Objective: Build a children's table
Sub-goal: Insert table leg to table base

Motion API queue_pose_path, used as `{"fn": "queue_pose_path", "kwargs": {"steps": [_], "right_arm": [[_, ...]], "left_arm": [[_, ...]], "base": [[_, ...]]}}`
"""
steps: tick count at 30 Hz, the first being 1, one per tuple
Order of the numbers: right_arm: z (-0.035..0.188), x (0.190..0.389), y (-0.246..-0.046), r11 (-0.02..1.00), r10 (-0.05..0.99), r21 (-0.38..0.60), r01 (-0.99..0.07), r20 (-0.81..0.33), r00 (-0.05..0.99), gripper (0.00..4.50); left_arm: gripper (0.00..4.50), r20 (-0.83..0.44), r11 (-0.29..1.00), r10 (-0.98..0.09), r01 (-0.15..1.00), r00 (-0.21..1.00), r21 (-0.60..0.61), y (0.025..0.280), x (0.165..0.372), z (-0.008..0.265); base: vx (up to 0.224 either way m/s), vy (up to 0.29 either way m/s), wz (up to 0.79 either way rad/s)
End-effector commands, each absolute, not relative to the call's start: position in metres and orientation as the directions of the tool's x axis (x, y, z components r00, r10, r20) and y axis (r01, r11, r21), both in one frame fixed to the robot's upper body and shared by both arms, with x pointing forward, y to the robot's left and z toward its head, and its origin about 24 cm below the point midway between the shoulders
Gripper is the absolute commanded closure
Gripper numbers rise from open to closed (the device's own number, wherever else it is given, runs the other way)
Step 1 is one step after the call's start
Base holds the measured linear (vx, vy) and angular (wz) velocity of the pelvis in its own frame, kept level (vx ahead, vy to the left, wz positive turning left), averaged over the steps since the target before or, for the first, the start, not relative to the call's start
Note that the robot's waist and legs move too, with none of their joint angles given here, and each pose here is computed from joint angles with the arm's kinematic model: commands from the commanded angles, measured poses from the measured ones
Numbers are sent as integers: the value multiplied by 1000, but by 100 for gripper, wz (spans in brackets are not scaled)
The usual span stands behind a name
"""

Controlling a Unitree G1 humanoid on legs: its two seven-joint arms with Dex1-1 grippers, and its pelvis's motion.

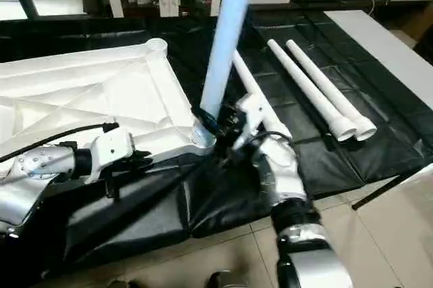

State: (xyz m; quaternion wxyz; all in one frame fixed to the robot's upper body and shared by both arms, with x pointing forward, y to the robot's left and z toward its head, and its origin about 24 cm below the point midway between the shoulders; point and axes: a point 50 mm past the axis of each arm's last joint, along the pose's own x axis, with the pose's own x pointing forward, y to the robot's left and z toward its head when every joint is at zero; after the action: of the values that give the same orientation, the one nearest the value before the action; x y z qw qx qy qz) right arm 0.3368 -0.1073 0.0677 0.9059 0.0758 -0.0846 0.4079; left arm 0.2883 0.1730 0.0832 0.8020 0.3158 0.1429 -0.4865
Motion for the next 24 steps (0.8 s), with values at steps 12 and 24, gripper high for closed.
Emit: {"fn": "queue_pose_path", "kwargs": {"steps": [12,24], "right_arm": [[11,325,-139,932,350,98,-349,11,937,266],[10,325,-143,1000,18,5,-18,46,999,266]], "left_arm": [[450,-541,407,-632,832,555,377,152,296,71],[450,-435,586,-522,679,733,442,121,325,87]], "base": [[0,0,0],[0,0,0]]}}
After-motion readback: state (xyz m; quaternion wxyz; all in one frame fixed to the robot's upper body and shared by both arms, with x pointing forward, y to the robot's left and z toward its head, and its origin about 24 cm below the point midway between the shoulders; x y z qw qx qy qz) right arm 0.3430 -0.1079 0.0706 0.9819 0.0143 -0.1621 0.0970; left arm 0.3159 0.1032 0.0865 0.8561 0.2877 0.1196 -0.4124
